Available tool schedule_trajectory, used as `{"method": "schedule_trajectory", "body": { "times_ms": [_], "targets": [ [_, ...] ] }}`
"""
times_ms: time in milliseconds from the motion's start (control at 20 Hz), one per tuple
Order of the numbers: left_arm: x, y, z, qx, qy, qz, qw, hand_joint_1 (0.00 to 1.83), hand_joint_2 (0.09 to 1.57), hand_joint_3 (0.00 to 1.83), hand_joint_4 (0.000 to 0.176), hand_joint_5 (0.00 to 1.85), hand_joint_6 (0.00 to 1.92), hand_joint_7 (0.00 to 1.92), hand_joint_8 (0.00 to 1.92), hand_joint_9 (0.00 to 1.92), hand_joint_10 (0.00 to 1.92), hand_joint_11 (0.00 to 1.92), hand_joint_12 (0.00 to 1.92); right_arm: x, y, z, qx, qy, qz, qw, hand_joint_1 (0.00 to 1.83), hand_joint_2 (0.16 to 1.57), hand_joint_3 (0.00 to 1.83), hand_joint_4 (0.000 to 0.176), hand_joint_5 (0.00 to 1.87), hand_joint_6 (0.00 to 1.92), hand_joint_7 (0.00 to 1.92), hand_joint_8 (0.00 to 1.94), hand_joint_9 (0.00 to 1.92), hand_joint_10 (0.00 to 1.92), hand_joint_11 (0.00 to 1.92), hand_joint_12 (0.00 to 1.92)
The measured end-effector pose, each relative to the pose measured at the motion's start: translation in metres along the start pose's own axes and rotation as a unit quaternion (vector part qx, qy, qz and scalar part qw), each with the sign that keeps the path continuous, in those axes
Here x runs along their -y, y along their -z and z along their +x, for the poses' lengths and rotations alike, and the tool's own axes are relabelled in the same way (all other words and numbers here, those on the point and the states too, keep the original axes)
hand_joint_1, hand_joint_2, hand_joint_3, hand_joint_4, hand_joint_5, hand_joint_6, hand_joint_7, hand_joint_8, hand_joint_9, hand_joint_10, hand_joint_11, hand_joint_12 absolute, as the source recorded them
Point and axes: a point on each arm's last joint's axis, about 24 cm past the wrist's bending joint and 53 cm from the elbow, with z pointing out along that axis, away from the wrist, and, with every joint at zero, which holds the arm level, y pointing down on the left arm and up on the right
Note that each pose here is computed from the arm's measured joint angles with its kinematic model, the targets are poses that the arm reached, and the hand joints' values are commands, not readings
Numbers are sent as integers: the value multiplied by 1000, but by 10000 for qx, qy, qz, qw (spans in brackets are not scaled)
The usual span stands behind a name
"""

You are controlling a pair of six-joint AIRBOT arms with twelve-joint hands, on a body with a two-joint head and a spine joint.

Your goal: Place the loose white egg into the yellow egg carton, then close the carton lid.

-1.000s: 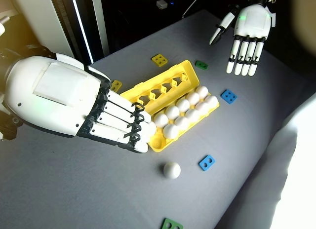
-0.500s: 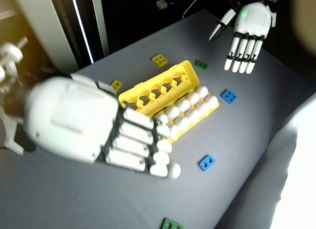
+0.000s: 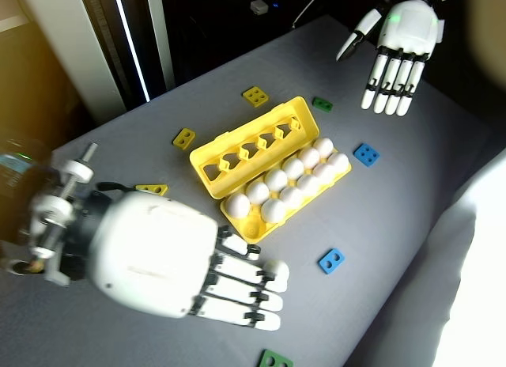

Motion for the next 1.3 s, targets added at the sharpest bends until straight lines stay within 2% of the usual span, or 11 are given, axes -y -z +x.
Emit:
{"method": "schedule_trajectory", "body": {
  "times_ms": [150,200,300,350,400,450,550,700,850,1100,1300],
  "targets": [
    [1,-2,6,-52,78,43,9999,0,1149,0,0,76,12,81,12,36,8,0,0,-2,-9,-17,210,-48,-50,9998,920,816,13,176,760,12,50,14,0,0,0,0],
    [-1,-1,16,-163,169,27,9997,0,1158,1,0,74,10,78,10,37,8,0,0,-7,-13,-23,294,-96,-116,9995,915,817,13,176,748,5,44,9,0,0,0,0],
    [-8,0,38,-564,11,13,9984,0,1159,2,0,73,9,78,10,37,8,0,0,-12,-20,-25,338,-124,-191,9992,915,817,12,176,745,4,43,8,0,0,0,0],
    [-10,2,41,-626,10,10,9980,0,1151,0,0,92,15,92,13,56,13,0,0,-12,-23,-24,328,-123,-192,9992,921,807,7,176,770,13,47,8,0,0,0,0],
    [-10,3,42,-641,47,24,9979,0,1151,0,0,92,15,92,13,56,13,0,0,-13,-27,-22,310,-130,-196,9992,921,807,7,176,770,13,47,8,0,0,0,0],
    [-9,4,40,-610,129,51,9980,0,1152,0,0,96,13,91,10,52,9,0,0,-12,-30,-21,304,-128,-185,9993,892,819,10,176,655,12,1,0,0,0,0,0],
    [-5,7,39,-563,378,164,9976,0,1164,2,0,140,4,158,8,116,9,31,21,-5,-36,-22,336,-131,-133,9993,910,814,6,176,620,0,0,0,0,0,0,0],
    [-5,17,47,-738,507,293,9956,0,1149,0,0,114,0,102,0,42,0,0,0,9,-39,-23,379,-127,-36,9992,929,801,0,176,618,14,0,0,0,0,0,0],
    [4,23,50,-791,660,521,9933,0,1150,0,0,134,9,114,6,52,7,12,5,11,-47,-21,394,-149,-36,9991,933,804,1,176,606,7,0,0,0,0,0,0],
    [9,23,66,-1084,686,739,9890,0,1160,1,0,108,1,99,5,38,3,0,0,21,-55,-22,449,-298,56,9985,953,809,3,176,644,20,0,0,0,0,0,0],
    [19,22,78,-1259,667,984,9849,0,1164,2,0,107,5,93,4,26,3,0,0,16,-59,-17,415,-319,9,9986,937,792,0,176,684,29,0,0,0,0,0,0]
  ]
}}
